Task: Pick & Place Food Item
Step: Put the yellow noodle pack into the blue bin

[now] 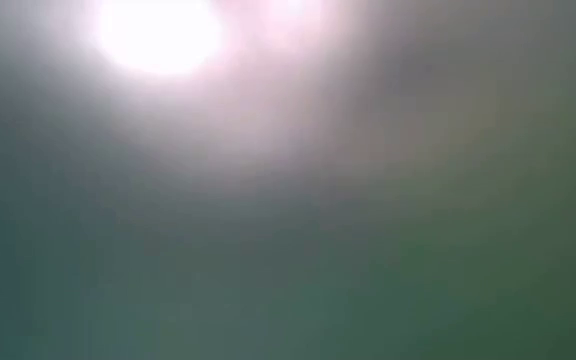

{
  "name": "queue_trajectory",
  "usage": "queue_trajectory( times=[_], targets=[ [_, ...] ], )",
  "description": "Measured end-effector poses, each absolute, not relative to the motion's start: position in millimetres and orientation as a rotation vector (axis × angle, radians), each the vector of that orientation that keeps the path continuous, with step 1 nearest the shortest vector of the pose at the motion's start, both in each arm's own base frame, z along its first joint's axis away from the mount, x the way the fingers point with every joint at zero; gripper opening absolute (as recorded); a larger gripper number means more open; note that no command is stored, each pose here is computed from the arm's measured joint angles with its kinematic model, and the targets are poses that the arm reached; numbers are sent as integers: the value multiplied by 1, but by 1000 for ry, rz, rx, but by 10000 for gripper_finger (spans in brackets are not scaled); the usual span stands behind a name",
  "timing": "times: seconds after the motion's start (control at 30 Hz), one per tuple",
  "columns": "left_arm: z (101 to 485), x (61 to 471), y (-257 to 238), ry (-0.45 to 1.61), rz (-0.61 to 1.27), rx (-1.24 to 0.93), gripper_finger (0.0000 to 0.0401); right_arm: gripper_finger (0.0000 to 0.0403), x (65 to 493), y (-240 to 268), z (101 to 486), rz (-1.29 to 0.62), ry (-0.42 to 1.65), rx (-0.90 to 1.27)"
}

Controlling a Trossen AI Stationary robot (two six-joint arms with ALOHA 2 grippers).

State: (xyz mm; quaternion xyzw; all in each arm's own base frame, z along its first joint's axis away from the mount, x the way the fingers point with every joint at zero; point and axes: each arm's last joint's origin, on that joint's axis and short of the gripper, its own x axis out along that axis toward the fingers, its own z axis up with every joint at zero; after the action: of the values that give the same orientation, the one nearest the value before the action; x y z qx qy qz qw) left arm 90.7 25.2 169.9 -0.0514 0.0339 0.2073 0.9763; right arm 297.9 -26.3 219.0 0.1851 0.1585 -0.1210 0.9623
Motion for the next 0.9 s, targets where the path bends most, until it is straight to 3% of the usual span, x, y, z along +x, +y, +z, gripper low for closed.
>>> queue_trajectory(
  times=[0.43, 0.9],
  targets=[
    [170, 91, 25, 68, 418, -104, 0, 8, 244, 16, 273, -251, 373, 274],
    [170, 91, 25, 68, 418, -103, 0, 8, 187, 58, 341, -45, 605, 341]
  ],
)
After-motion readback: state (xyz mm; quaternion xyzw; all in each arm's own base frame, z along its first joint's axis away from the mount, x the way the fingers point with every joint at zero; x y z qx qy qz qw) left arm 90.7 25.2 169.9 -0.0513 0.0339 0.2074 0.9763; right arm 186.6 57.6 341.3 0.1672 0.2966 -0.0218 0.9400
